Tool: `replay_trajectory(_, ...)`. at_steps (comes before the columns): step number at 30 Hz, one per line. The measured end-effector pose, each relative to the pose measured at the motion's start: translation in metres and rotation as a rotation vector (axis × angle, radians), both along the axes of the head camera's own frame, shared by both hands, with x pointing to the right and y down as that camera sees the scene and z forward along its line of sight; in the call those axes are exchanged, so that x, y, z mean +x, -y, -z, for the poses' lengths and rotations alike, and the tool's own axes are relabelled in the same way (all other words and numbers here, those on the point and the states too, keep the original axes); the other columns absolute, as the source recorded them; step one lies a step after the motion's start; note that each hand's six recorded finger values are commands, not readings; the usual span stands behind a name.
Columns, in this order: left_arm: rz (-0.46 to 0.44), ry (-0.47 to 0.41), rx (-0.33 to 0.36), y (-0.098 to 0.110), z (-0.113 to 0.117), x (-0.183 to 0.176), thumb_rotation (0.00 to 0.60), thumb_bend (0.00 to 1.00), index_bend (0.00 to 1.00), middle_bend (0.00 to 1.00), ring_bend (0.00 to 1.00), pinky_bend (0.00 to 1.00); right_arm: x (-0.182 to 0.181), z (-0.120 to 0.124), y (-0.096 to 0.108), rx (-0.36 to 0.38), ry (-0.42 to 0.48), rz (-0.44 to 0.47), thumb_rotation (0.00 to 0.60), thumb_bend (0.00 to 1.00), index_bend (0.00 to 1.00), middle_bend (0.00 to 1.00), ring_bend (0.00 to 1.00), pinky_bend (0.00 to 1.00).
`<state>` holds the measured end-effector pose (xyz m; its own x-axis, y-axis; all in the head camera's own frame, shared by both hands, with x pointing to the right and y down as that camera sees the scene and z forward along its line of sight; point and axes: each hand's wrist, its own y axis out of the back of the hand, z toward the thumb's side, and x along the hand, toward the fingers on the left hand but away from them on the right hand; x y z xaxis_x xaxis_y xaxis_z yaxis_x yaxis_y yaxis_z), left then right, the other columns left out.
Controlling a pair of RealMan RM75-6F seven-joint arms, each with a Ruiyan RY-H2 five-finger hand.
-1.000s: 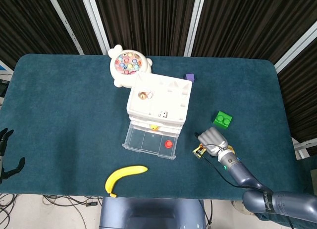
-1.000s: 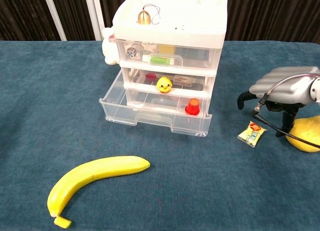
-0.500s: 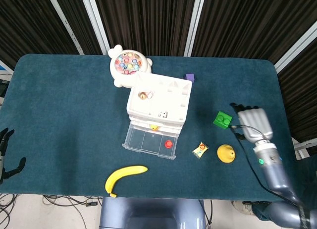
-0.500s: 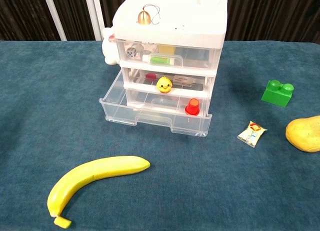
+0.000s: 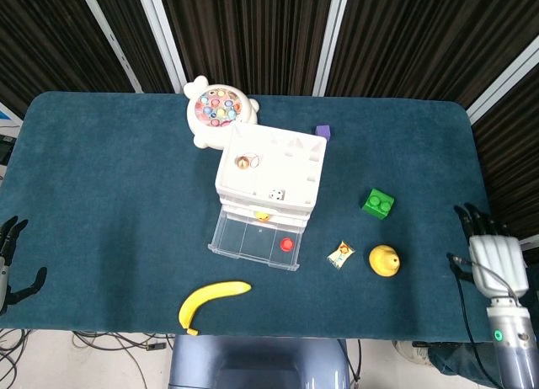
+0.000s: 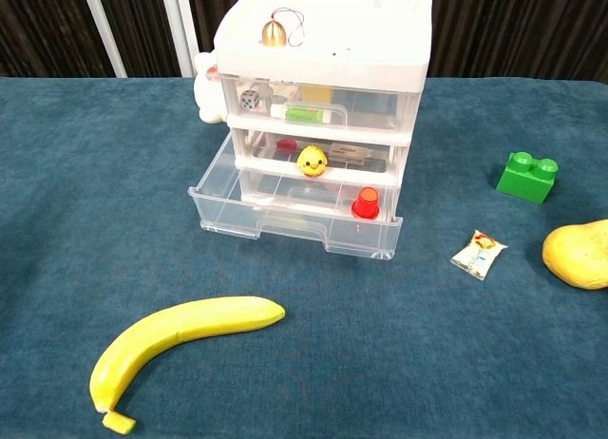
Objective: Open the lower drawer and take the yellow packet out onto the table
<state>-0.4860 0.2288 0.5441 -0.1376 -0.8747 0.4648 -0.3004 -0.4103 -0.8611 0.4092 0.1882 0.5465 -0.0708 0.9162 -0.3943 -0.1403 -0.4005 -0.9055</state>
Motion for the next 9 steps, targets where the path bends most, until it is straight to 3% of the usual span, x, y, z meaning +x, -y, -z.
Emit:
replay_trajectory(4,0.002,-0.024,0.002,0.000,0.002,0.001,0.600,0.36,0.04,0.00,0.00,0.00,0.004,-0.005,-0.023,-0.009,-0.026,-0.004,0.600,0.10,0.09,0.10,0.17,0.23)
replay_trajectory(9,-0.007,-0.039,0.007,0.001,0.004,0.003,0.600,0.36,0.04,0.00,0.00,0.00,0.002,-0.011,-0.036,0.002,-0.025,0.004,0.600,0.10,0.09,0.10,0.17,0.23)
